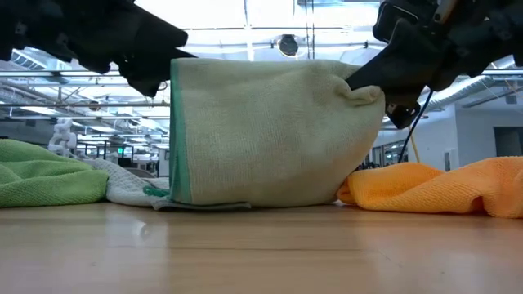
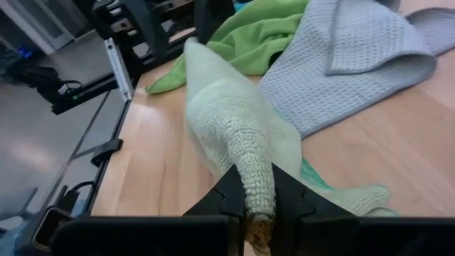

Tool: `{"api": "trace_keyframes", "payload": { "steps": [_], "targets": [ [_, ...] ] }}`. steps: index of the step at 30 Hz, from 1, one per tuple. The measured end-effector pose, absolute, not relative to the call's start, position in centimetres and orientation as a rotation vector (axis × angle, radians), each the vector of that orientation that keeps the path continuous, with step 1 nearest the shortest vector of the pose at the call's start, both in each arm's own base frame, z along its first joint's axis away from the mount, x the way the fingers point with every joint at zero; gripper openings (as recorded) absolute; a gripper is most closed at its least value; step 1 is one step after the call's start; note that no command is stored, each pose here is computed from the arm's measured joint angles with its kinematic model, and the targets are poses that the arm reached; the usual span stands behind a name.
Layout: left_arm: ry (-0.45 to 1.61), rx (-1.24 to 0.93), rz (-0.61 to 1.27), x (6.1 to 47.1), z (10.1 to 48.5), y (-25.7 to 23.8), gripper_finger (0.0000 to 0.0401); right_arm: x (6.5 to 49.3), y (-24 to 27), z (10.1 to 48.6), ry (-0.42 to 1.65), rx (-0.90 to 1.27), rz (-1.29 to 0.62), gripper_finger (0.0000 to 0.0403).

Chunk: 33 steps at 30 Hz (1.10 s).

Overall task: Fold microfiber towels
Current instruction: Fold the top light green towel

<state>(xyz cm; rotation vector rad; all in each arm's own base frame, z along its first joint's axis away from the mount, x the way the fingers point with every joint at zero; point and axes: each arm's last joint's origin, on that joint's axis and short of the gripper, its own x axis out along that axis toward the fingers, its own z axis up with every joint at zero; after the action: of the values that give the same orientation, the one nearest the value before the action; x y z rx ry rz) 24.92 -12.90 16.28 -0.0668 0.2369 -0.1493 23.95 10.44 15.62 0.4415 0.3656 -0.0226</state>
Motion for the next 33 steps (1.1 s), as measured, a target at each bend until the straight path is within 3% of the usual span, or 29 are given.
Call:
{"api": "trace_keyframes", "payload": {
  "steps": [8,14,17,23,29,33],
  "targets": [
    [0.234,-0.121,-0.052,25.2,15.3,-13.0,0.0224,23.9,10.5,15.6,0.362,0.446,-0.026,0.0022],
    [0.239,-0.1,-0.068,27.8,14.1,-14.5,0.0204,23.9,10.5,15.7,0.362,0.457,-0.028,0.0022],
    [0.236,-0.072,-0.048,29.0,13.7,-15.0,0.0163,23.9,10.5,15.7,0.362,0.457,-0.027,0.0022],
    [0.25,-0.089,-0.046,28.9,13.7,-15.7,0.0017,23.5,11.5,15.6,0.377,0.48,0.015,0.0022],
    [0.286,-0.133,-0.038,28.2,13.8,-16.0,0.0033,22.9,12.7,15.6,0.398,0.502,0.071,0.0022],
    [0.278,-0.181,-0.025,28.2,13.9,-16.1,0.0085,22.9,12.7,15.6,0.398,0.5,0.071,0.0022]
  ]
}}
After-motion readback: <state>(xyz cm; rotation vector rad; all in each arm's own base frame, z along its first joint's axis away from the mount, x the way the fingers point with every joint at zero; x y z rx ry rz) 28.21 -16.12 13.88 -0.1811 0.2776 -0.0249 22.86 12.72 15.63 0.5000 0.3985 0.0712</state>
